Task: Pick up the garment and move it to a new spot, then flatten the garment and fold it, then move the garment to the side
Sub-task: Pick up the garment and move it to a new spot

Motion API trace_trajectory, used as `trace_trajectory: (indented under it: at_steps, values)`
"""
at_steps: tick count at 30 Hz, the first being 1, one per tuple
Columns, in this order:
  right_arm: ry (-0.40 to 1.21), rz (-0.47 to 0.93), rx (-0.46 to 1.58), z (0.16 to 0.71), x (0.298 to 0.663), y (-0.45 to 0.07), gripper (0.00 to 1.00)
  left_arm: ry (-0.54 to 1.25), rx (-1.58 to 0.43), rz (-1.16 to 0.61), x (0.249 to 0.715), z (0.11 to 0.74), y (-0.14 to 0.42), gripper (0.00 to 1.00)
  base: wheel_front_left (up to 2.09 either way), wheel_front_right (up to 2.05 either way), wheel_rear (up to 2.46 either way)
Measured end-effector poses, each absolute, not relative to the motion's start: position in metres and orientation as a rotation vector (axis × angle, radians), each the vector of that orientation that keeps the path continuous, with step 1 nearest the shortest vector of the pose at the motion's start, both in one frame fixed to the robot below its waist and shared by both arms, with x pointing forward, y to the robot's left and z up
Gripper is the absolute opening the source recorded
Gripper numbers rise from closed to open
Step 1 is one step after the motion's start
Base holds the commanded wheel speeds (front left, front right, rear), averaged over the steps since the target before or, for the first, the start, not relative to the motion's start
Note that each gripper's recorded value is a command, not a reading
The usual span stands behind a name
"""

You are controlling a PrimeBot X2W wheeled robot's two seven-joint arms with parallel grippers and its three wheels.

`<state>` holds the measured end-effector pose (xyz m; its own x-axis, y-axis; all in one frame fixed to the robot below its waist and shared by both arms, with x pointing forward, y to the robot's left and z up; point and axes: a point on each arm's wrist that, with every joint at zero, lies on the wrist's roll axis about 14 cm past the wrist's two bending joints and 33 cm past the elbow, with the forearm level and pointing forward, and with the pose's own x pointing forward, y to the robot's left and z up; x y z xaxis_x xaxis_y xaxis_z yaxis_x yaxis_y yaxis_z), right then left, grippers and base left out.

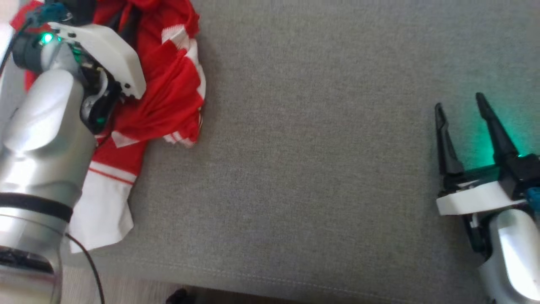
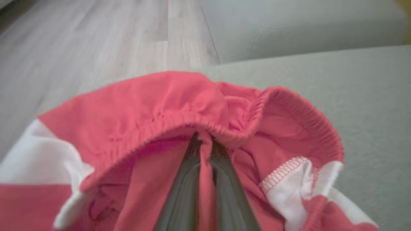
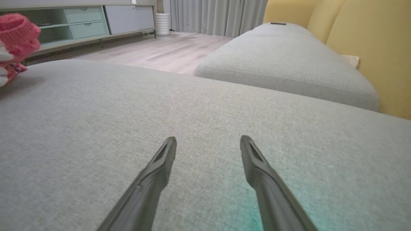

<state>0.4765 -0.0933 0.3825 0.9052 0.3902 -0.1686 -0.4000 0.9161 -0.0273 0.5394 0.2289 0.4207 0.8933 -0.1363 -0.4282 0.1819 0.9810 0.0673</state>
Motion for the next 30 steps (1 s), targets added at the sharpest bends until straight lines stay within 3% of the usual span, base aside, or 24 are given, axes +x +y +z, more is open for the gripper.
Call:
trace_trajectory:
  at_steps: [9,16,27,30]
  values:
    - [0.101,0.399,-0.020,0.426,0.450,-0.081,1.00,0.052,0.153,-0.207,0.542,0.549,0.223,0.00,0.00,0.00,0.00]
    - [0.052,0.368,0.010,0.458,0.414,-0.082,1.00,-0.223,0.111,-0.298,0.522,0.657,0.183,0.00,0.00,0.00,0.00]
    - [-0.055,0.202,0.041,0.501,0.380,-0.135,1.00,-0.320,0.050,-0.598,0.510,0.709,0.058,0.00,0.00,0.00,0.00]
    - [-0.071,0.131,0.057,0.507,0.367,-0.157,1.00,-0.314,0.000,-0.744,0.504,0.709,-0.003,0.00,0.00,0.00,0.00]
